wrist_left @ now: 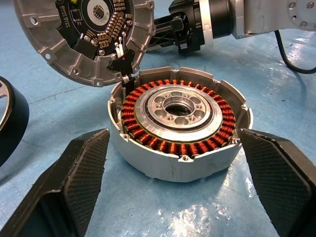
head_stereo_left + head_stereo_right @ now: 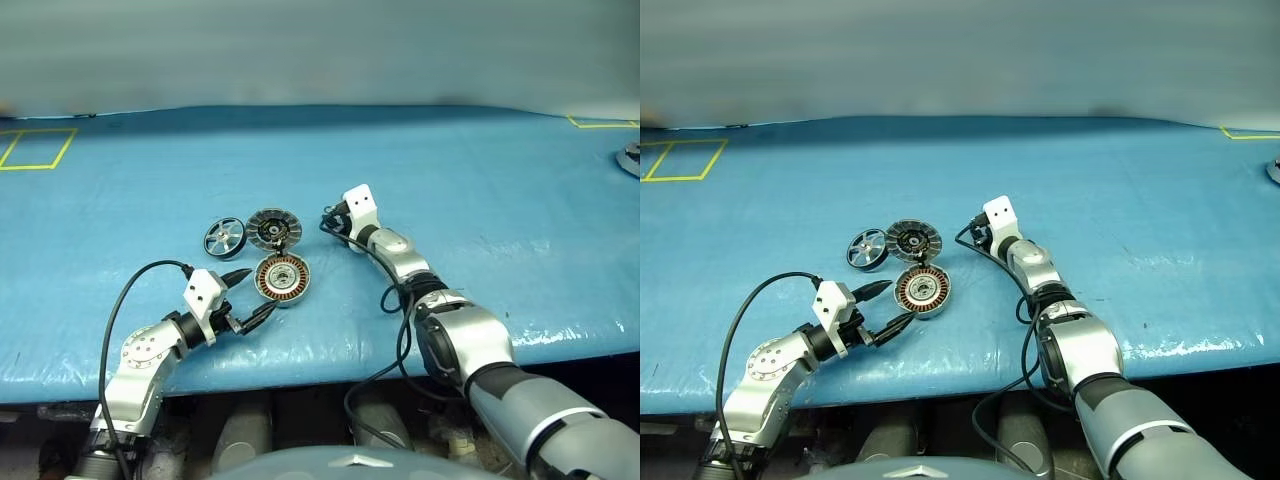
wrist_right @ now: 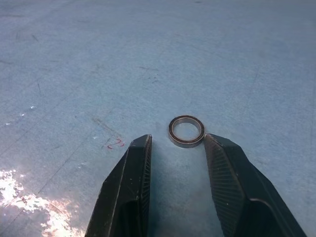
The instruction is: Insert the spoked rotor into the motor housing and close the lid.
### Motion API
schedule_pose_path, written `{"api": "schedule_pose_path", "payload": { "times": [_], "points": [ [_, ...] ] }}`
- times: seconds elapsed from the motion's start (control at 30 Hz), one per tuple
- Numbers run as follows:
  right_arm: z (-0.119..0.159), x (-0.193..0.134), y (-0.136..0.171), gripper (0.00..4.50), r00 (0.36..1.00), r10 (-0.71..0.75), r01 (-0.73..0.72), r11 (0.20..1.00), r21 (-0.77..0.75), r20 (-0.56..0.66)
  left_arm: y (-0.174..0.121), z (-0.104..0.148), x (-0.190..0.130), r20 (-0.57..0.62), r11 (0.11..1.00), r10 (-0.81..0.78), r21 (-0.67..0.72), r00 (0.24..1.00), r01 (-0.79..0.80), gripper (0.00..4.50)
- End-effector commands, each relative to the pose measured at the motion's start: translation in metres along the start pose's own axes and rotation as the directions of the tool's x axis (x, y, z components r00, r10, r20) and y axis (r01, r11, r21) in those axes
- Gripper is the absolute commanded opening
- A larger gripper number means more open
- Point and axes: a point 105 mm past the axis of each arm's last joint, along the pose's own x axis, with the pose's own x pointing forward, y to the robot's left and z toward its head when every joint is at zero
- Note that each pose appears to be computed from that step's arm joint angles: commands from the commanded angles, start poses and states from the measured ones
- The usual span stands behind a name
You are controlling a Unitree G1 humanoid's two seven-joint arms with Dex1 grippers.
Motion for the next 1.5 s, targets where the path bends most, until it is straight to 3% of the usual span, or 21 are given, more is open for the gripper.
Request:
{"api": "schedule_pose_path", "payload": {
  "times": [0.03,0.47,0.63,0.93,1.07,1.27,1.37,1.5],
  "points": [
    [0.02,0.005,0.001,1.76,0.999,-0.008,0.009,1.0,-0.026,0.046,-0.003,0.013,0.0,0.033,0.999,-0.016,0.039,0.999,0.015,4.5],
    [0.017,0.01,0.007,1.76,1.0,-0.02,0.02,0.998,-0.06,-0.006,-0.006,0.01,-0.005,0.018,0.999,-0.003,0.036,1.0,0.002,4.5],
    [0.008,0.009,0.008,0.75,0.999,-0.019,0.018,0.999,-0.044,-0.028,-0.006,0.009,-0.006,0.014,0.999,0.004,0.037,1.0,-0.004,4.5],
    [0.017,-0.002,-0.011,0.75,0.991,-0.088,0.086,0.996,0.028,0.104,-0.004,0.011,-0.007,0.027,0.999,0.013,0.047,1.0,-0.014,4.5],
    [0.017,-0.021,-0.018,0.75,0.978,-0.068,0.076,0.997,-0.033,0.196,-0.004,0.012,-0.004,0.047,0.999,0.004,0.034,0.999,-0.006,4.5],
    [0.019,-0.08,-0.012,0.75,0.961,0.05,-0.062,0.997,0.035,0.271,-0.001,0.013,-0.003,0.078,0.999,-0.016,0.052,0.997,0.012,4.5],
    [0.016,-0.107,0.009,0.75,0.956,0.173,-0.177,0.984,-0.004,0.236,-0.001,0.01,-0.004,0.069,0.997,-0.034,0.067,0.997,0.03,4.5],
    [0.028,-0.129,0.046,0.75,0.897,0.37,-0.373,0.927,-0.036,0.243,0.0,0.007,-0.004,0.062,0.995,-0.055,0.084,0.997,0.05,4.5]
  ]
}}
